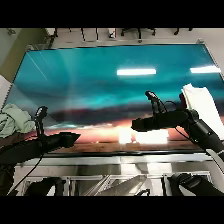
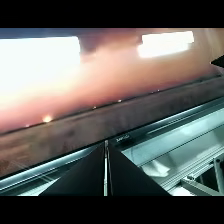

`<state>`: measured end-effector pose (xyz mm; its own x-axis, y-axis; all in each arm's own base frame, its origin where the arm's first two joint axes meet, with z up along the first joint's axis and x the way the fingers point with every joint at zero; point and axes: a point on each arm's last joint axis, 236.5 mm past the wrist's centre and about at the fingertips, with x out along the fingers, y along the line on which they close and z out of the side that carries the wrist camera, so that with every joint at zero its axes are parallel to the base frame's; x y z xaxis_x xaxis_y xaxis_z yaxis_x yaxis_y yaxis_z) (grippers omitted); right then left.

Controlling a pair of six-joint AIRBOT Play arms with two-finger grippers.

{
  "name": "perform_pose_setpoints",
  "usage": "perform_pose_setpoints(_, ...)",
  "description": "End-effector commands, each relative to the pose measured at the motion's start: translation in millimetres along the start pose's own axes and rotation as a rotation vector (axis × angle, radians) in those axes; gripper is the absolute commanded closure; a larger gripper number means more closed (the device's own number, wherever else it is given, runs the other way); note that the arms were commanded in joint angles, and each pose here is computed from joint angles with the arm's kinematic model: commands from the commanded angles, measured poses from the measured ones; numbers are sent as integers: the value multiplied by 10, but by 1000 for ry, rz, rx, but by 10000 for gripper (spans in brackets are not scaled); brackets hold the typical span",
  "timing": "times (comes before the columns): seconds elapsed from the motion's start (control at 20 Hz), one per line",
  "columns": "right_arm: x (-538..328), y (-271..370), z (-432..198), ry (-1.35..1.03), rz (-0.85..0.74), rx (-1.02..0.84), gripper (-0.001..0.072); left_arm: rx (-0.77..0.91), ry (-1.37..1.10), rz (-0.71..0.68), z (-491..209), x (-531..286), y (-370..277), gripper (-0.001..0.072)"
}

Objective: Fold the shirts.

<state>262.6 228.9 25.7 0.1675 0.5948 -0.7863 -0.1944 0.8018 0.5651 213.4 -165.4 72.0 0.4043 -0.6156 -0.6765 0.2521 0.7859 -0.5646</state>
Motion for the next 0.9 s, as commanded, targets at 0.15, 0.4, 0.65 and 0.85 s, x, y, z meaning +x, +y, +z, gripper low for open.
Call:
perform_pose_setpoints(0.15,0,2,-1,-1,0,0,691,132,-93,254,319,-203,517,693)
perform_pose_setpoints(0.4,0,2,-1,-1,0,0,691,227,-60,895,802,-1092,1916,-2)
perform_pose_setpoints(0.65,0,2,-1,-1,0,0,691,37,23,1044,772,-1112,3163,-2)
perform_pose_setpoints(0.85,0,2,-1,-1,0,0,691,-45,-16,1074,829,-1078,3908,-1)
